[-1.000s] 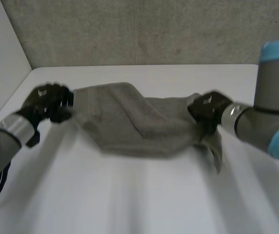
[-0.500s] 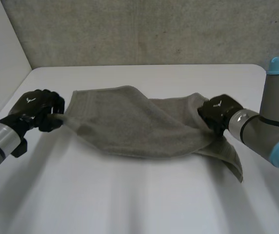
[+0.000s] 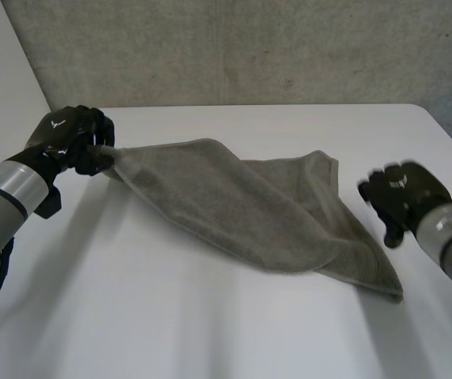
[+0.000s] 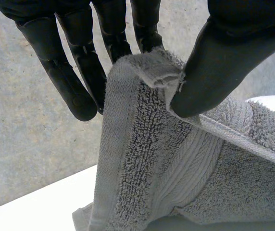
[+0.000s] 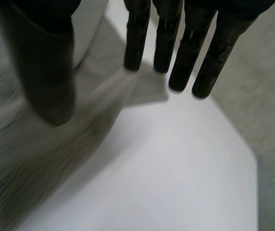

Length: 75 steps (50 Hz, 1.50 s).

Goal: Fold the towel.

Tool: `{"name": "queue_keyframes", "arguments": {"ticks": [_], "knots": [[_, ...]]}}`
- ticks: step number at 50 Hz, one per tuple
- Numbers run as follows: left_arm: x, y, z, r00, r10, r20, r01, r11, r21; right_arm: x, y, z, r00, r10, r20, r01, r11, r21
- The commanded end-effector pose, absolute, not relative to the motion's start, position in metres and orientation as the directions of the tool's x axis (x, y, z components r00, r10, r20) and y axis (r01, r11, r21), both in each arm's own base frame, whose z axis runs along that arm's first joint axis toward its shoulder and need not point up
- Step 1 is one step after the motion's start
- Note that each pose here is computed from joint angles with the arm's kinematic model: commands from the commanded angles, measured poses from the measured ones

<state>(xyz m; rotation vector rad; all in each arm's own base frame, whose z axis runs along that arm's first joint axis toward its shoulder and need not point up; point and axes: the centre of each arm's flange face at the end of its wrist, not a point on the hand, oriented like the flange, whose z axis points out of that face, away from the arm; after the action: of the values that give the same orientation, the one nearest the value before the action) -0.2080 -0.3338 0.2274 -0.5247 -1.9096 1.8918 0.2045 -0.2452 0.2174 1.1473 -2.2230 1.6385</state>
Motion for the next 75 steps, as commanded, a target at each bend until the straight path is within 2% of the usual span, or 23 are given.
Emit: {"name": "queue_keyframes", "arguments": {"ticks": [1, 9, 11, 19, 38, 75], "knots": [[-0.210, -0.338, 0.229, -0.854, 0.518, 0.060, -0.041, 0.048, -0.998, 0.170, -0.217, 0.182, -0.674, -0.548, 0.496, -0.695, 0.242, -0.677], [-0.212, -0.338, 0.228, -0.864, 0.498, 0.067, -0.046, 0.054, -0.997, 0.166, -0.197, 0.167, -0.679, -0.613, 0.404, -0.658, 0.265, -0.705], [-0.212, -0.338, 0.227, -0.864, 0.498, 0.068, -0.045, 0.059, -0.997, 0.166, -0.196, 0.162, -0.682, -0.627, 0.376, -0.637, 0.259, -0.726], [-0.212, -0.336, 0.222, -0.864, 0.499, 0.074, -0.043, 0.072, -0.996, 0.173, -0.204, 0.155, -0.665, -0.642, 0.381, -0.604, 0.163, -0.780], [-0.213, -0.336, 0.215, -0.862, 0.499, 0.083, -0.042, 0.093, -0.995, 0.174, -0.241, 0.132, -0.664, -0.630, 0.404, -0.610, 0.143, -0.779], [-0.213, -0.337, 0.213, -0.860, 0.503, 0.083, -0.042, 0.093, -0.995, 0.199, -0.287, 0.132, -0.637, -0.528, 0.562, -0.649, -0.026, -0.760]]}}
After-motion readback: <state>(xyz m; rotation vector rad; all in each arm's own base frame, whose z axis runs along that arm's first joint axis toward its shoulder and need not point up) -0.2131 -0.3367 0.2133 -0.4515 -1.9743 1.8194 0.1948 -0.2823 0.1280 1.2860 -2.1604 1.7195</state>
